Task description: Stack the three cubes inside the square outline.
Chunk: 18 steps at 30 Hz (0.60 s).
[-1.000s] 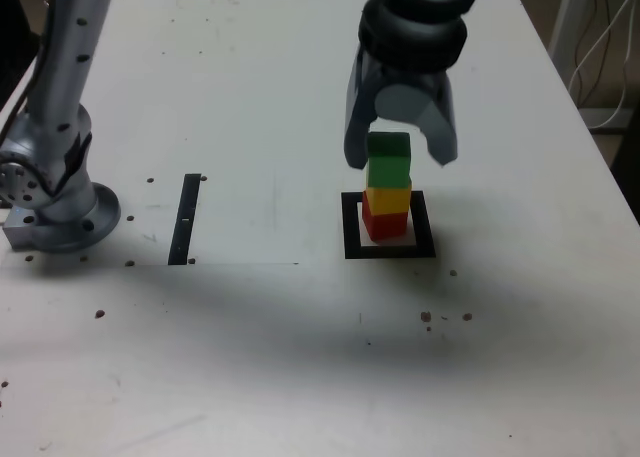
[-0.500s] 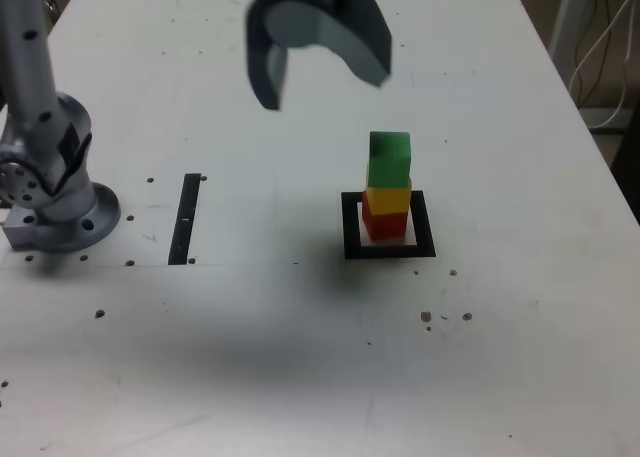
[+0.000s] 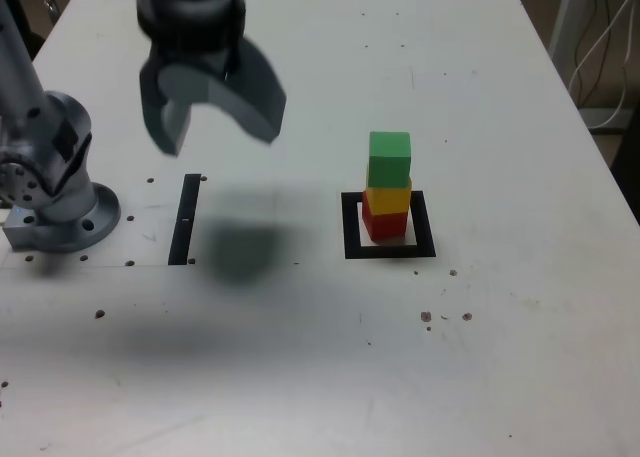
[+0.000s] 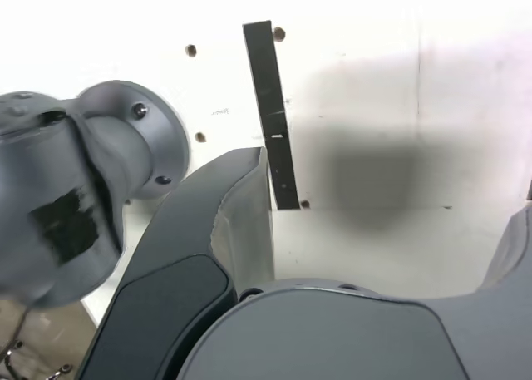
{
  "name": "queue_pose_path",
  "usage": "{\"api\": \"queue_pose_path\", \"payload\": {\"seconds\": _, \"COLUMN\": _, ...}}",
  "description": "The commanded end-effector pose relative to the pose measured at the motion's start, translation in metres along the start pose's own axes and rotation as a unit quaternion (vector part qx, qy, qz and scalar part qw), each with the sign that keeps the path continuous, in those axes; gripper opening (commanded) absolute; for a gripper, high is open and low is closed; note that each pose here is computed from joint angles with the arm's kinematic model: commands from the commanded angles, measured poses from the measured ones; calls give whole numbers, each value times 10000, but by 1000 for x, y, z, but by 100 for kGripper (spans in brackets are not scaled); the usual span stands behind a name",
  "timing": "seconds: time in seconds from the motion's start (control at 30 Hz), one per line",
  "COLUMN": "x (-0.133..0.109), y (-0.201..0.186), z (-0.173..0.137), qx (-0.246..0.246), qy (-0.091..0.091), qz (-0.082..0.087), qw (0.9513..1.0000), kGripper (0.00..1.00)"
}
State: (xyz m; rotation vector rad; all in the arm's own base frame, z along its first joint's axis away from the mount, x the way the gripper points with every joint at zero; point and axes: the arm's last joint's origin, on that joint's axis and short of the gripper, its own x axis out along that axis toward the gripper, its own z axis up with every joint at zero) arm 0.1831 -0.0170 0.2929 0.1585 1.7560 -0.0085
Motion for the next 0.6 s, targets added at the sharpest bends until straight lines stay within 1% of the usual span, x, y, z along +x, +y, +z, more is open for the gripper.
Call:
{"api": "queue_pose_path", "payload": {"seconds": 0.0, "x": 19, "y": -2, "z": -3, "qx": -23, "qy": 113, "qz": -43, "qw": 9999, "kGripper": 99}}
{"api": "queue_pose_path", "payload": {"seconds": 0.17, "x": 48, "y": -2, "z": -10, "qx": -133, "qy": 289, "qz": -107, "qw": 9994, "kGripper": 100}}
{"api": "queue_pose_path", "payload": {"seconds": 0.3, "x": 60, "y": -2, "z": -17, "qx": -231, "qy": 410, "qz": -134, "qw": 9988, "kGripper": 100}}
{"api": "queue_pose_path", "payload": {"seconds": 0.4, "x": 64, "y": -2, "z": -20, "qx": -274, "qy": 428, "qz": -149, "qw": 9986, "kGripper": 100}}
{"api": "queue_pose_path", "payload": {"seconds": 0.57, "x": 69, "y": -3, "z": -22, "qx": -302, "qy": 393, "qz": -272, "qw": 9984, "kGripper": 100}}
